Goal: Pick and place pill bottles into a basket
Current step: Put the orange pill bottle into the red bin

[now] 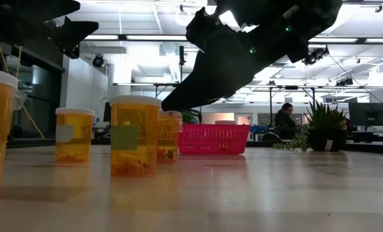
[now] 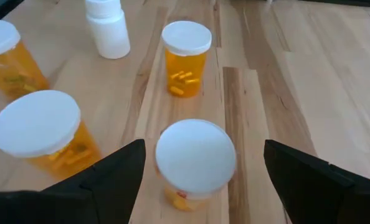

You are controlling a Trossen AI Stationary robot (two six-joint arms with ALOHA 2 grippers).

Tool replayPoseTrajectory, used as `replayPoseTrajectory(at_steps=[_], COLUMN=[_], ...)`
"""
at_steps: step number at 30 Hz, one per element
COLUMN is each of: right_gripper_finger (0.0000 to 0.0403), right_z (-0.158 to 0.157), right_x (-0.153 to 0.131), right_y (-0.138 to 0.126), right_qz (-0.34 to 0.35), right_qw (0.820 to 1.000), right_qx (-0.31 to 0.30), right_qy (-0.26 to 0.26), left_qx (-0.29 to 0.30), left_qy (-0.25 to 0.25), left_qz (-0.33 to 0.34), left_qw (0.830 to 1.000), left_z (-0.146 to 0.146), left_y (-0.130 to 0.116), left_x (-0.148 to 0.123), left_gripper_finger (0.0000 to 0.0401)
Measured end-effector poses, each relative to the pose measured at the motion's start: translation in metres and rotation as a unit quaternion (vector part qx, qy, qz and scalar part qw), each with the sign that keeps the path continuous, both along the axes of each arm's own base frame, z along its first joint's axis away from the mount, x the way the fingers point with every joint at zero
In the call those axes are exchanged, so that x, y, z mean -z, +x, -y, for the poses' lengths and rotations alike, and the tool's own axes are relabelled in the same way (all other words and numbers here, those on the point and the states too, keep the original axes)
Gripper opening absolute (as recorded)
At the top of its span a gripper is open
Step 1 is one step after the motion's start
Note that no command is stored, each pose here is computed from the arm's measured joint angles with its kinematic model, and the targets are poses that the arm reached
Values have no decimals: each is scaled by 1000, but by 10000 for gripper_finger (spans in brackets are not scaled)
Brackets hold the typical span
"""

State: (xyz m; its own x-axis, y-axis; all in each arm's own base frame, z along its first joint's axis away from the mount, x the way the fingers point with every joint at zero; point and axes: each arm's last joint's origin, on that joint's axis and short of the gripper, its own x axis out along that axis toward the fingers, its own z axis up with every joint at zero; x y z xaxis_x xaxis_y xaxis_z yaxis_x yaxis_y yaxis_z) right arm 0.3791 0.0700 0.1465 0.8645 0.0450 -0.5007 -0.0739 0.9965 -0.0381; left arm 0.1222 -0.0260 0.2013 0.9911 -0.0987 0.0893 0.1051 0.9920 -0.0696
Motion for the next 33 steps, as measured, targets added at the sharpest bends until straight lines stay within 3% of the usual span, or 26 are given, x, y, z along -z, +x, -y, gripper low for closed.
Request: replayPoseTrajectory(at_steps=[33], right_gripper_finger=[318], right_z=[-1], right_x=[22], right_y=[5], right_qz=[-10], right_qw=[1000], right_qx=[1], right_qy=[13], left_qx=[0], left_qy=[-1], left_qz=[3], left_qw=[1000], left_z=[0], left_y=[0], left_x=[-1], left_gripper_finger=[277])
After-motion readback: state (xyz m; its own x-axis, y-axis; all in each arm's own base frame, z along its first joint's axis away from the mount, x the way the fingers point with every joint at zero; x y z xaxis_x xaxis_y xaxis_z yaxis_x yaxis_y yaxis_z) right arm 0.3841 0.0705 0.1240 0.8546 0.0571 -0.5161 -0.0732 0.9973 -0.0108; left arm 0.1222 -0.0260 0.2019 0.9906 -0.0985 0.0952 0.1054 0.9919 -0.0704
